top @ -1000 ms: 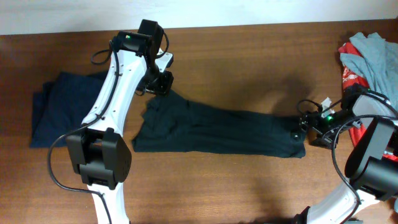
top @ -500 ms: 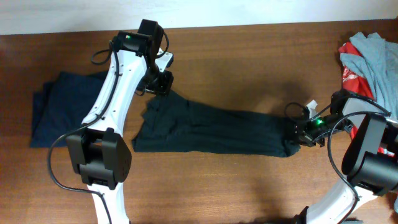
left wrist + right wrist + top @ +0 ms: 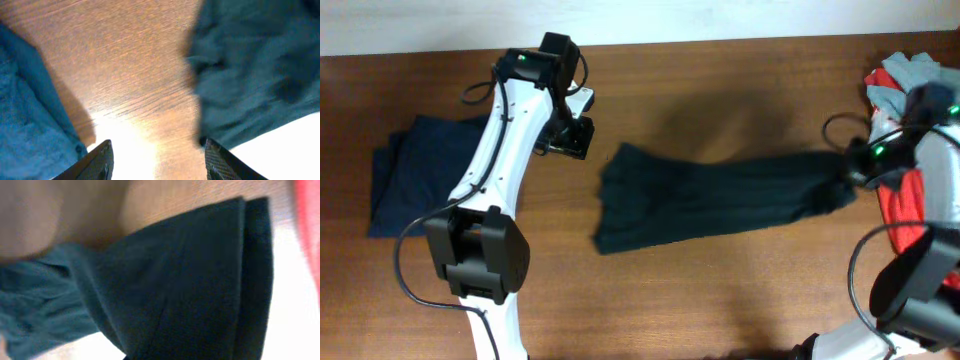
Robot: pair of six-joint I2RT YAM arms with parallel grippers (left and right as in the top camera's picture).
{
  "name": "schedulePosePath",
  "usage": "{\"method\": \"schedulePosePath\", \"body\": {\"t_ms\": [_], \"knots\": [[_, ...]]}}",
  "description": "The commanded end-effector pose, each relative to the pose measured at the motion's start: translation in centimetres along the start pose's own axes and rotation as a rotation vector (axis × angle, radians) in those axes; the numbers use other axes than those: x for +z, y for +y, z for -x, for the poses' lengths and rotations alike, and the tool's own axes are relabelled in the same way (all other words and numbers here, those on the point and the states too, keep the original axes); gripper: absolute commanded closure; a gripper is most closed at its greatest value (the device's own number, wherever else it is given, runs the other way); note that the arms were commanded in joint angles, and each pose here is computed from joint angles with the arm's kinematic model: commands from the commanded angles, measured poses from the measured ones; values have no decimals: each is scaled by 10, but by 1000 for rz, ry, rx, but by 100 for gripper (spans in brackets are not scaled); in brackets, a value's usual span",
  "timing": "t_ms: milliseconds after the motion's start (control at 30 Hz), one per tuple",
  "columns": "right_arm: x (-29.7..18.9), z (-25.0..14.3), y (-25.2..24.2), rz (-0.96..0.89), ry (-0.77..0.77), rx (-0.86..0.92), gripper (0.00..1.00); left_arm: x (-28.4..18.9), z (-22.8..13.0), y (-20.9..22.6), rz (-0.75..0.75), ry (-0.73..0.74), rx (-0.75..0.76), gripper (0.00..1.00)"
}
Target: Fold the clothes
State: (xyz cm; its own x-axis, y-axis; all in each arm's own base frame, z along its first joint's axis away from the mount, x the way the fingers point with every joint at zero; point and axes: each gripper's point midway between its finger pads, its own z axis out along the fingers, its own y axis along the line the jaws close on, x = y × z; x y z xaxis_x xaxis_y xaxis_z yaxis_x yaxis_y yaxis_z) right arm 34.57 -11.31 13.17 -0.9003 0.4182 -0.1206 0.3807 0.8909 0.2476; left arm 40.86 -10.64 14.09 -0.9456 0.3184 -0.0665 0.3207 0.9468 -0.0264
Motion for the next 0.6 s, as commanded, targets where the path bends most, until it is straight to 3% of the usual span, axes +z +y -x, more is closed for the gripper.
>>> {"method": "schedulePosePath", "body": {"t_ms": [0, 300, 567], "knots": [[-31, 12, 3, -45, -63, 12, 96, -24, 5, 22, 19, -50, -52, 47], [-7, -26, 142, 108, 33, -265, 96, -98, 18, 63, -6, -243, -193, 47], [55, -87, 243, 68, 135, -411, 96, -110, 13, 64, -3, -250, -198, 46]]}}
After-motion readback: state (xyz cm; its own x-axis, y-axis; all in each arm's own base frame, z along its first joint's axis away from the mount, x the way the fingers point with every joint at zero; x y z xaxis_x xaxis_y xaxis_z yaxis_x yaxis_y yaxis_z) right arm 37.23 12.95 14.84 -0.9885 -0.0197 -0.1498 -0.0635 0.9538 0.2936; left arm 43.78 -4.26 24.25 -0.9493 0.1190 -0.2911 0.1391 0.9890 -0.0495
